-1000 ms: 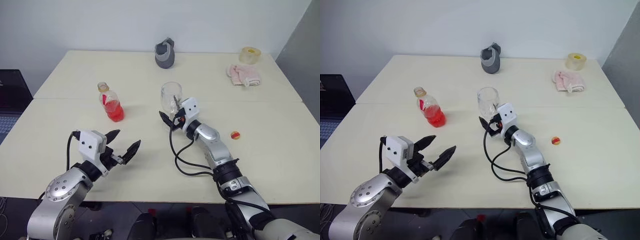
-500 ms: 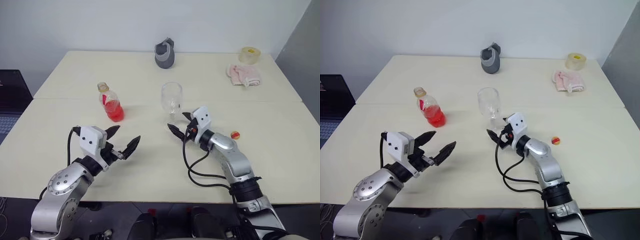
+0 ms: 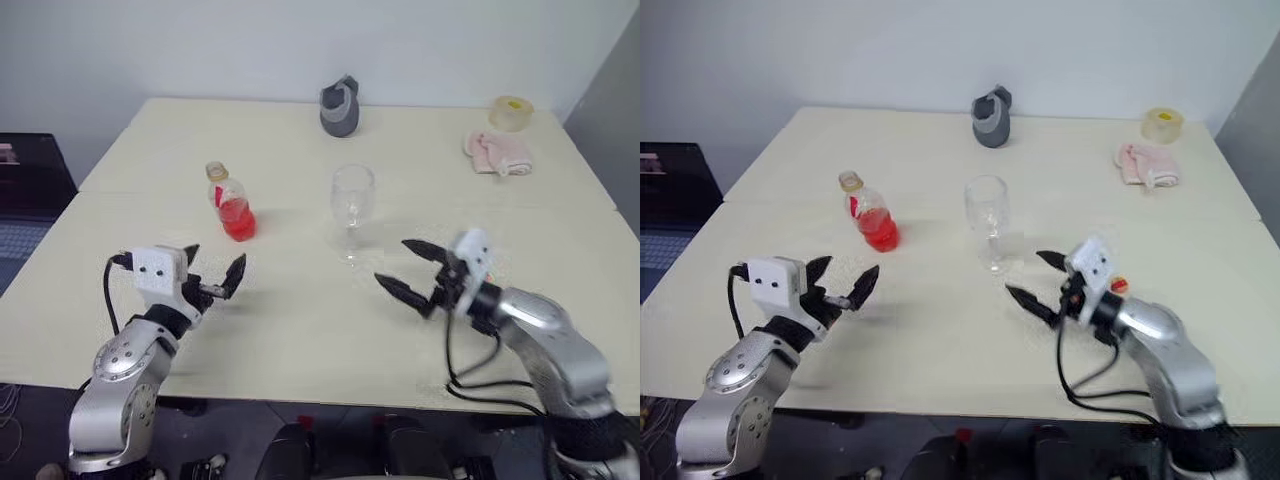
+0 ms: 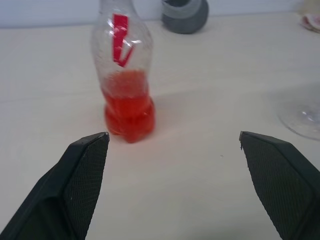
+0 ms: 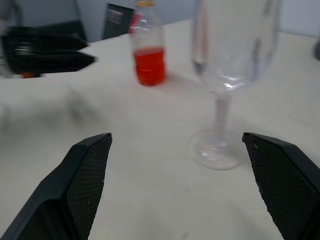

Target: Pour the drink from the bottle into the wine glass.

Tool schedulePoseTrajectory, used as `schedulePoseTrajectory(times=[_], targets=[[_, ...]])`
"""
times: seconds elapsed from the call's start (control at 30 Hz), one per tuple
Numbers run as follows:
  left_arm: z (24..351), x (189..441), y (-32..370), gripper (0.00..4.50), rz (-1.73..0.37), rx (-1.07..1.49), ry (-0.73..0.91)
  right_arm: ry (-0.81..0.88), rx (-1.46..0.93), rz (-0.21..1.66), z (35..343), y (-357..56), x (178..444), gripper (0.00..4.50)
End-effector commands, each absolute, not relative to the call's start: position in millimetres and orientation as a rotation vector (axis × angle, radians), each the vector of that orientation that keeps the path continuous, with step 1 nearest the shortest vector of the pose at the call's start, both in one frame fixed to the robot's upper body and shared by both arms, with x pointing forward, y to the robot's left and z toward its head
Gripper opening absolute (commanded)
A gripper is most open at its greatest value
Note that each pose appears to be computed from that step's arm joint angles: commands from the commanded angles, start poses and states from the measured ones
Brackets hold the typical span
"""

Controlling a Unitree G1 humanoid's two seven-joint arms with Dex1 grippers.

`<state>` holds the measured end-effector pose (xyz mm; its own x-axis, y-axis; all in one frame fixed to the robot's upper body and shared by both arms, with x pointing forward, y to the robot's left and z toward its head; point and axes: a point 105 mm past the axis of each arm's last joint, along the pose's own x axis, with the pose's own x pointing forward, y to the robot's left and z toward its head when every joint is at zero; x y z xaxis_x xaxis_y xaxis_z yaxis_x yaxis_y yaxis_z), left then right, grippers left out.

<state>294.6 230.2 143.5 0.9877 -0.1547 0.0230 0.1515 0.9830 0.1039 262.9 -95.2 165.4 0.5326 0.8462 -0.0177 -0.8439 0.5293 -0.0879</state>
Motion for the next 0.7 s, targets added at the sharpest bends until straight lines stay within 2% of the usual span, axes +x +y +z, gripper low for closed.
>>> schedulePoseTrajectory(times=[0.03, 0.17, 0.33, 0.7], targets=[[157.0, 301.5, 236.8, 4.5, -0.104, 0.159, -0.107, -0.124, -0.057, 1.105, 194.3, -91.6, 242.0, 4.47], [160.1, 316.3, 250.8, 4.5, -0.046, 0.187, -0.136, -0.149, -0.015, 1.147, 206.6, -90.9, 235.2, 4.47], [156.4, 331.7, 248.3, 4.5, -0.088, 0.193, -0.143, -0.15, -0.019, 1.134, 208.8, -88.4, 238.7, 4.47], [148.2, 348.1, 246.3, 4.5, -0.171, 0.172, -0.117, -0.154, -0.014, 1.085, 208.1, -87.3, 244.5, 4.47]])
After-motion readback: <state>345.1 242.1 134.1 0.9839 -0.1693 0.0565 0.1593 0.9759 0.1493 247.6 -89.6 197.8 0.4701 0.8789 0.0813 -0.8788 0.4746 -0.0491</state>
